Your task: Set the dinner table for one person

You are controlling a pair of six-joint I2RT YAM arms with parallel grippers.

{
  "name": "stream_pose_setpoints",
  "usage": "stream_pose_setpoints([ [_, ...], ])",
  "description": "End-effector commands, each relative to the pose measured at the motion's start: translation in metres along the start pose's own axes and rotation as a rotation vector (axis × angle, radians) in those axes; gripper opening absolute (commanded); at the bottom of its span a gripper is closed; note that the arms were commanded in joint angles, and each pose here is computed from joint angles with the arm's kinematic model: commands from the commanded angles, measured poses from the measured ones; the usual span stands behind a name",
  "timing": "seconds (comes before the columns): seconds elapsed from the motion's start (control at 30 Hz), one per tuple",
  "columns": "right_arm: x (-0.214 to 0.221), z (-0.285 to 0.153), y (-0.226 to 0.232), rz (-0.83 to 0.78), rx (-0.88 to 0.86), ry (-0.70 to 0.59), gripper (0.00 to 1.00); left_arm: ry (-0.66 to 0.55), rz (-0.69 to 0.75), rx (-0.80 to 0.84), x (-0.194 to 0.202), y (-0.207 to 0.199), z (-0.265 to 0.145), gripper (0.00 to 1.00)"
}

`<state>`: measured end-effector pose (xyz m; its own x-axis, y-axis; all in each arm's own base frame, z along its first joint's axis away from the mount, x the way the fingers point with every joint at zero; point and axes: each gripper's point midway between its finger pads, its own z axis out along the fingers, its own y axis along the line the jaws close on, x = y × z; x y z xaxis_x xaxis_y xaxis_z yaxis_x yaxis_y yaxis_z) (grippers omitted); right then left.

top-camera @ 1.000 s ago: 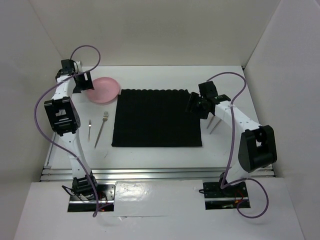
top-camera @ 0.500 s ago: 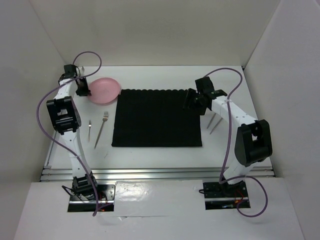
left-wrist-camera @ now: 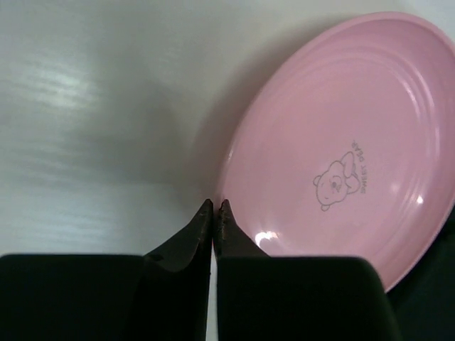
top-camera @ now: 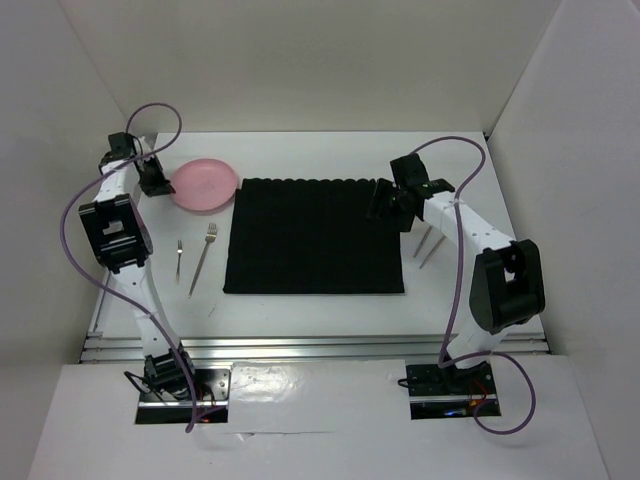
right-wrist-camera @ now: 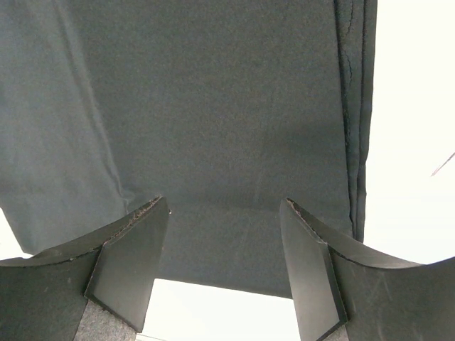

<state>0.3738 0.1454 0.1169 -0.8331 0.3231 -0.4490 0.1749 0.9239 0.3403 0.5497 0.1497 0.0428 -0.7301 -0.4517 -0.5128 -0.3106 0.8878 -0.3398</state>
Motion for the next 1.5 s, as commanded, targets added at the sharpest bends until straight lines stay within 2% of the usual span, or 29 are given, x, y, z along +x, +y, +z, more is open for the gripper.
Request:
stream_pose_setpoints([
  [0.0,-0.009,-0.022,0.006,-0.007,-0.017,-0.062,0.72,-0.105,0.038,0.127,-0.037,-0.028,-0.067,0.0],
  [0.13,-0.003,-0.034,0.003,0.005,-0.023,-0.07,0.72,-0.121,0.117,0.222,-0.034,-0.071,-0.115,0.0],
  [0.2,0.003,-0.04,0.0,0.016,-0.026,-0.074,0.72,-0.189,0.112,0.256,-0.042,-0.077,-0.132,0.0],
  [0.27,0.005,-0.047,-0.001,0.015,-0.034,-0.085,0.72,-0.26,0.138,0.294,-0.05,-0.099,-0.165,0.0],
  [0.33,0.007,-0.054,-0.002,0.026,-0.035,-0.085,0.72,-0.242,0.206,0.36,-0.036,-0.127,-0.175,0.0],
  [0.37,0.01,-0.056,-0.005,0.04,-0.023,-0.084,0.72,-0.227,0.291,0.371,-0.026,-0.14,-0.176,0.0],
  [0.4,0.011,-0.063,-0.006,0.04,-0.029,-0.093,0.72,-0.139,0.35,0.408,0.004,-0.169,-0.17,0.0],
  [0.47,0.011,-0.07,-0.01,0.066,-0.014,-0.114,0.72,-0.061,0.468,0.448,0.037,-0.196,-0.163,0.0],
  [0.5,0.014,-0.078,-0.011,0.066,-0.021,-0.124,0.72,0.006,0.528,0.494,0.069,-0.224,-0.156,0.0],
  [0.6,0.018,-0.091,-0.018,0.087,-0.016,-0.157,0.72,0.141,0.643,0.532,0.131,-0.262,-0.131,0.0],
  [0.7,0.023,-0.098,-0.026,0.099,0.004,-0.172,0.72,0.225,0.71,0.553,0.175,-0.287,-0.114,0.0],
  [0.83,0.03,-0.103,-0.035,0.109,0.036,-0.167,0.72,0.284,0.793,0.546,0.209,-0.305,-0.087,0.0],
  [1.0,0.037,-0.111,-0.043,0.121,0.049,-0.179,0.73,0.37,0.818,0.515,0.24,-0.301,-0.056,0.0],
  [1.17,0.037,-0.111,-0.047,0.122,0.07,-0.184,0.73,0.342,0.832,0.455,0.24,-0.29,-0.035,0.0],
  [1.33,0.034,-0.11,-0.047,0.122,0.079,-0.188,0.75,0.278,0.834,0.474,0.232,-0.297,-0.039,0.0],
  [1.47,0.04,-0.1,-0.056,0.12,0.132,-0.152,0.77,0.246,0.835,0.425,0.225,-0.293,-0.035,0.0],
])
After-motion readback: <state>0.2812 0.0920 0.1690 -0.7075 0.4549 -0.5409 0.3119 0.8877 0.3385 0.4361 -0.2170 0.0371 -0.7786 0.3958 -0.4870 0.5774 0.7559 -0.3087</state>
